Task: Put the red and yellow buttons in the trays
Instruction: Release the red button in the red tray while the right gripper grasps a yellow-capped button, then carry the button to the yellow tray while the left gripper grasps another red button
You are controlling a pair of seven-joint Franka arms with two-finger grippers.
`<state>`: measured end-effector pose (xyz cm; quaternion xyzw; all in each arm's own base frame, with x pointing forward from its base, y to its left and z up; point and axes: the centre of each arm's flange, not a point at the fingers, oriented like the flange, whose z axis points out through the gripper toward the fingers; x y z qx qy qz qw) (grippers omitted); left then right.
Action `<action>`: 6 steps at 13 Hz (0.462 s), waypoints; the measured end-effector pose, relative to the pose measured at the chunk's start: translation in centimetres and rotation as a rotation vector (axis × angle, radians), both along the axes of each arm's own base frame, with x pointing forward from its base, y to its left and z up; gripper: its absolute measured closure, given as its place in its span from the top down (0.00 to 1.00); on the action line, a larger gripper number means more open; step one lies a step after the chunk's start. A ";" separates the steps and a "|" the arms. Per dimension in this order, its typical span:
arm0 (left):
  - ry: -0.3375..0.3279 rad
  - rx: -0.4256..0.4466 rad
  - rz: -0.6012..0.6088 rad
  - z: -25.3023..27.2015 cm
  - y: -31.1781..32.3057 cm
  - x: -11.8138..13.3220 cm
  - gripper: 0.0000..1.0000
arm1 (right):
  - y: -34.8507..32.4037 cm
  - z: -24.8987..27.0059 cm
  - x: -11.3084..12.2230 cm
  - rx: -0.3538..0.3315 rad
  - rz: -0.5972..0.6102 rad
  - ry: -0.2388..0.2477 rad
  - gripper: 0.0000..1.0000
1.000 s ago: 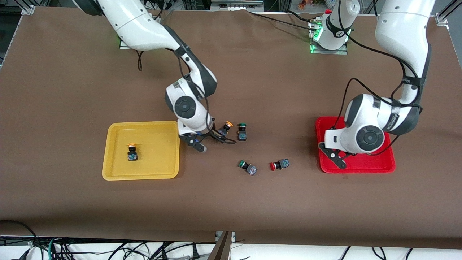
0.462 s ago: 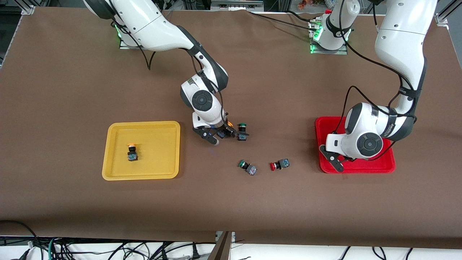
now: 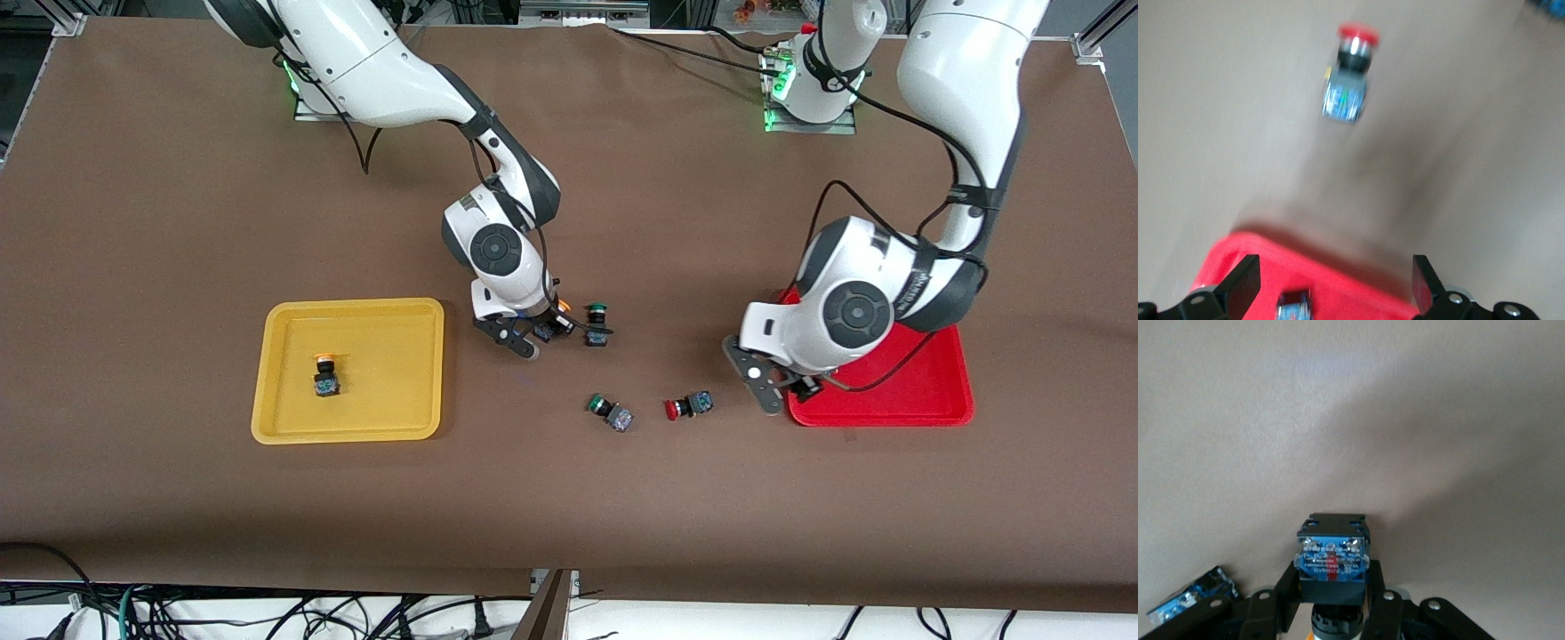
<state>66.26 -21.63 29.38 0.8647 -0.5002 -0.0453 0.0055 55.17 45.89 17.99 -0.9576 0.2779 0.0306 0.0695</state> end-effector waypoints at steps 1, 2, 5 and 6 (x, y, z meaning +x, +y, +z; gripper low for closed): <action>-0.025 -0.031 0.001 -0.6 -1.0 0.8 1.00 | -0.8 0.5 0.7 -0.012 0.018 0.007 0.43; -0.048 -0.058 0.001 -1.6 -1.9 1.5 1.00 | -2.0 1.4 1.7 -0.023 0.044 0.016 0.43; -0.071 -0.103 -0.020 -6.2 -4.7 1.7 1.00 | -9.0 6.3 5.9 -0.050 0.170 0.056 0.43; -0.084 -0.117 -0.025 -7.7 -5.3 1.7 1.00 | -12.2 7.9 7.2 -0.057 0.233 0.076 0.43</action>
